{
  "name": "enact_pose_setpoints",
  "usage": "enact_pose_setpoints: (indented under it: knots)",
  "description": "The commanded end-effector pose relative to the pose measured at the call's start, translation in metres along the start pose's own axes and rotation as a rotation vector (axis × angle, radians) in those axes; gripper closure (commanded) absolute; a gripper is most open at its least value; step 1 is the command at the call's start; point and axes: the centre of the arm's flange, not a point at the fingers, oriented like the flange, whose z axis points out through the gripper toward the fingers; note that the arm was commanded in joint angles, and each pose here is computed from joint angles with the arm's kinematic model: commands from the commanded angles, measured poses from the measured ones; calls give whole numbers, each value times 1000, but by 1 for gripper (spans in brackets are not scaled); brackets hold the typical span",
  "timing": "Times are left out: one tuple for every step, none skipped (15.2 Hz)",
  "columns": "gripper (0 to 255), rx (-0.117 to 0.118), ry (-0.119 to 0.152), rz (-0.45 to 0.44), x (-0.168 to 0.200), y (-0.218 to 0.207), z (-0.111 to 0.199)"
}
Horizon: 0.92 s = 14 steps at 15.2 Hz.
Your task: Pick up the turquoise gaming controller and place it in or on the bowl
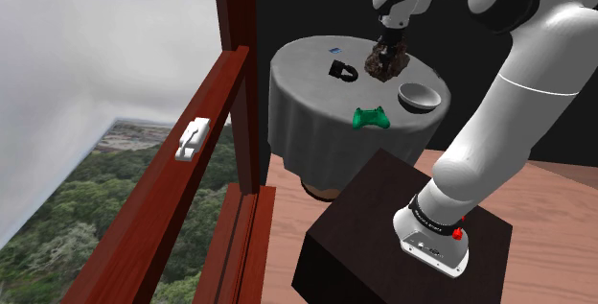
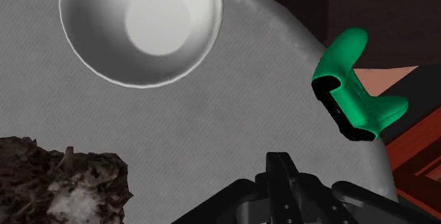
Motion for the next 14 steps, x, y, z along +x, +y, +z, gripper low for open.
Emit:
enact_pose_setpoints:
  knots:
    - [0, 0, 0, -1, 1, -1, 0]
    - [0, 14, -8, -24, 0, -7, 10]
    - [0, 29, -16, -47, 0, -13, 20]
    - [0, 43, -25, -70, -1, -19, 30]
    - [0, 57, -33, -94, -2, -26, 40]
    - [0, 72, -41, -117, -4, -33, 49]
    - [0, 86, -49, -140, -5, -39, 59]
    - [0, 101, -57, -163, -7, -46, 68]
    - [0, 115, -66, -186, -9, -53, 78]
    - [0, 129, -74, -209, -12, -60, 87]
    - [0, 142, -81, -230, -14, -66, 95]
    - [0, 142, -81, -230, -14, -67, 100]
    - [0, 142, -81, -230, -15, -68, 105]
    - [0, 142, -81, -230, -15, -68, 111]
